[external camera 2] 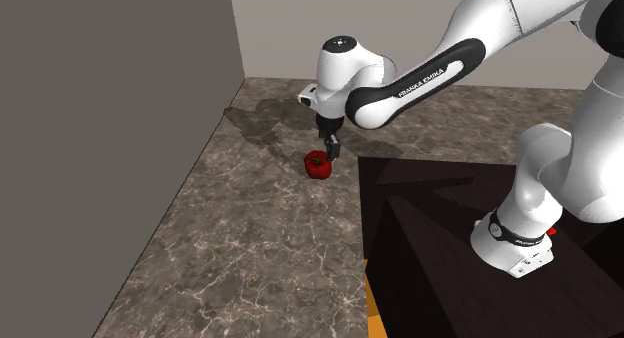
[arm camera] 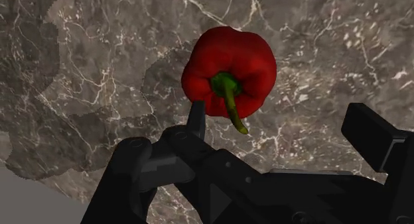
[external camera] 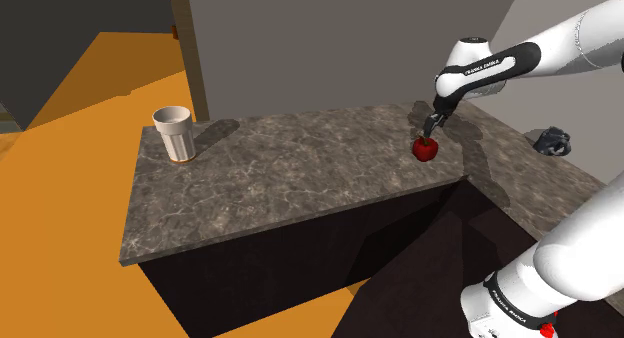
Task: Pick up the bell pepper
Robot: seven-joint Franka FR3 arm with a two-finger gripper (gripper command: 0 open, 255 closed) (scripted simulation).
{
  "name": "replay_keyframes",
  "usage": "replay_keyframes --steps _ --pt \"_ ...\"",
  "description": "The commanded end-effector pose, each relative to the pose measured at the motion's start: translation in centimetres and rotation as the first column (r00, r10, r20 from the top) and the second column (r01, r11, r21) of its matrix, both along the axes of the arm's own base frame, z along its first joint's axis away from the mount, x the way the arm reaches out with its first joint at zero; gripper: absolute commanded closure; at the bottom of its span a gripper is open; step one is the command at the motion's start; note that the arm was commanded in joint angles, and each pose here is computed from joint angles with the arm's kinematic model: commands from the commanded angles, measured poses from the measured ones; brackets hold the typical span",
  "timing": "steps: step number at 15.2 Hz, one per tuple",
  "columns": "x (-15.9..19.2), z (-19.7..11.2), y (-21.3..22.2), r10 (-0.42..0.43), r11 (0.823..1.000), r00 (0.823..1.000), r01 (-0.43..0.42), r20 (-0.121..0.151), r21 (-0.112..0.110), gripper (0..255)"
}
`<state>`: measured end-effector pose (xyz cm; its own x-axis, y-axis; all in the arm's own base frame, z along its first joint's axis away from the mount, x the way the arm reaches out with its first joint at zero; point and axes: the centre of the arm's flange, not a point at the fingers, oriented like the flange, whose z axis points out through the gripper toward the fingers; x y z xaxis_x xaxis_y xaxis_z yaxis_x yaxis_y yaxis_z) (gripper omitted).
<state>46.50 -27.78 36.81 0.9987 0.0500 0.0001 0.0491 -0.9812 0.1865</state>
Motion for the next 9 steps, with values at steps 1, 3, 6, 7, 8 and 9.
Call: replay_keyframes --steps 1,3,6,7,8,9 --pt "1.2 -1.0 -2.1 -0.001 1.0 1.0 0.001 -0.001 -0.015 0" --pt "1.7 -2.1 -3.1 -0.002 1.0 1.0 0.002 -0.001 -0.021 0" --pt "1.7 -3.7 -3.1 -0.002 1.0 1.0 0.002 -0.001 -0.021 0" --pt "1.7 -4.2 -3.1 -0.002 1.0 1.0 0.002 -0.001 -0.021 0" --pt "1.7 -4.7 -3.1 -0.002 1.0 1.0 0.002 -0.001 -0.021 0" --pt "1.7 -5.3 -3.1 -0.002 1.0 1.0 0.002 -0.001 -0.021 0"
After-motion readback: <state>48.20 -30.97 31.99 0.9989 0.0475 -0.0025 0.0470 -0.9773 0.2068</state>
